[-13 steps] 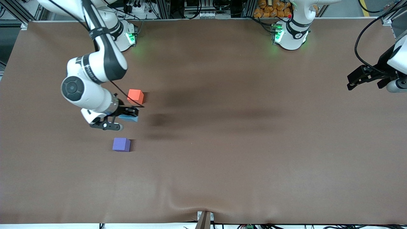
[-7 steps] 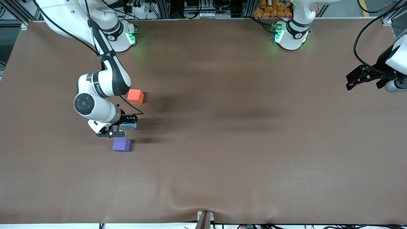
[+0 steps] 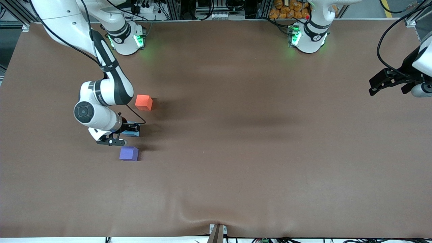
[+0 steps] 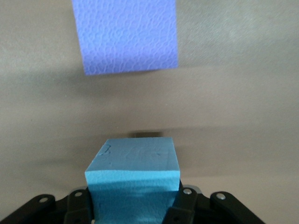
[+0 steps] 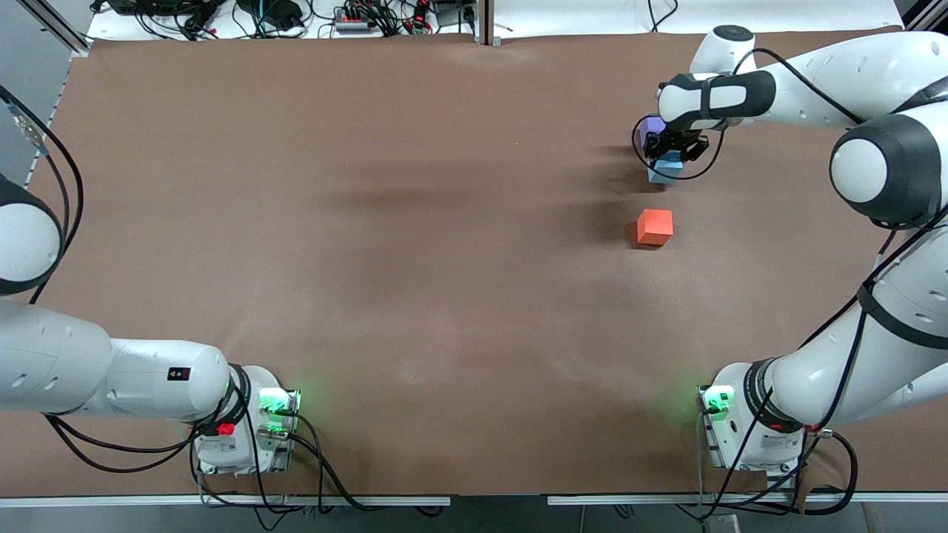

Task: Place blue block between orange and purple blocks
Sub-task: 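Lower the blue cube between the red and purple cubes, open the right gripper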

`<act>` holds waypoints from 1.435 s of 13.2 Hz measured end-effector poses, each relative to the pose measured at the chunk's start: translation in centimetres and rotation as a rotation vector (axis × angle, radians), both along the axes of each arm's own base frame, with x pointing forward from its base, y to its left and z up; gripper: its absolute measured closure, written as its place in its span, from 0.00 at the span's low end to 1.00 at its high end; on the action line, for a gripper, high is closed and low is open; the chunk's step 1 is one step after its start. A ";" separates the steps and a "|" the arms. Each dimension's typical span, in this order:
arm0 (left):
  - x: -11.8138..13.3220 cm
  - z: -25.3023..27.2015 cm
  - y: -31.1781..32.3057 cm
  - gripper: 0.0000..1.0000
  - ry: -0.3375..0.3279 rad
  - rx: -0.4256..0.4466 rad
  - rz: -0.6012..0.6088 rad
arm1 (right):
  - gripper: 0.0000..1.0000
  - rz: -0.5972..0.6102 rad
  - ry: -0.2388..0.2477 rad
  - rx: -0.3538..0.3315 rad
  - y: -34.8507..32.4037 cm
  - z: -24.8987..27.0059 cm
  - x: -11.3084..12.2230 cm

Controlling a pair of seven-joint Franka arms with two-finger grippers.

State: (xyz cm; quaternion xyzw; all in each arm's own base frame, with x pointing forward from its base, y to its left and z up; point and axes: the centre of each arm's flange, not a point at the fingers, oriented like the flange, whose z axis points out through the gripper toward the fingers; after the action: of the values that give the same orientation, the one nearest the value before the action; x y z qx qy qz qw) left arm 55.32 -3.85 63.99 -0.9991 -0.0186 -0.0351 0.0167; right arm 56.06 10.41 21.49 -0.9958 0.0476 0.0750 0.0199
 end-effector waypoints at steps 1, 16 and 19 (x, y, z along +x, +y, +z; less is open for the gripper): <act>0.0 -0.1 0.0 0.00 0.001 0.000 0.001 | 0.45 -0.009 0.004 0.009 0.2 -0.1 -0.1; 0.5 -0.1 -0.4 0.00 -0.003 -0.010 -0.005 | 0.45 -0.034 0.016 0.029 0.7 -2.0 -1.1; 0.6 -0.3 -0.3 0.00 0.007 -0.009 -0.003 | 0.36 -0.032 0.016 0.029 0.8 -2.0 -1.2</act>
State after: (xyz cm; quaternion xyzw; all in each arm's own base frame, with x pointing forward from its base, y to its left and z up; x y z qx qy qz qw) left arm 55.91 -4.14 63.65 -0.9993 -0.0171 -0.0315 0.0120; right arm 54.89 11.23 19.48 -0.9939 0.0627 0.0832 0.0351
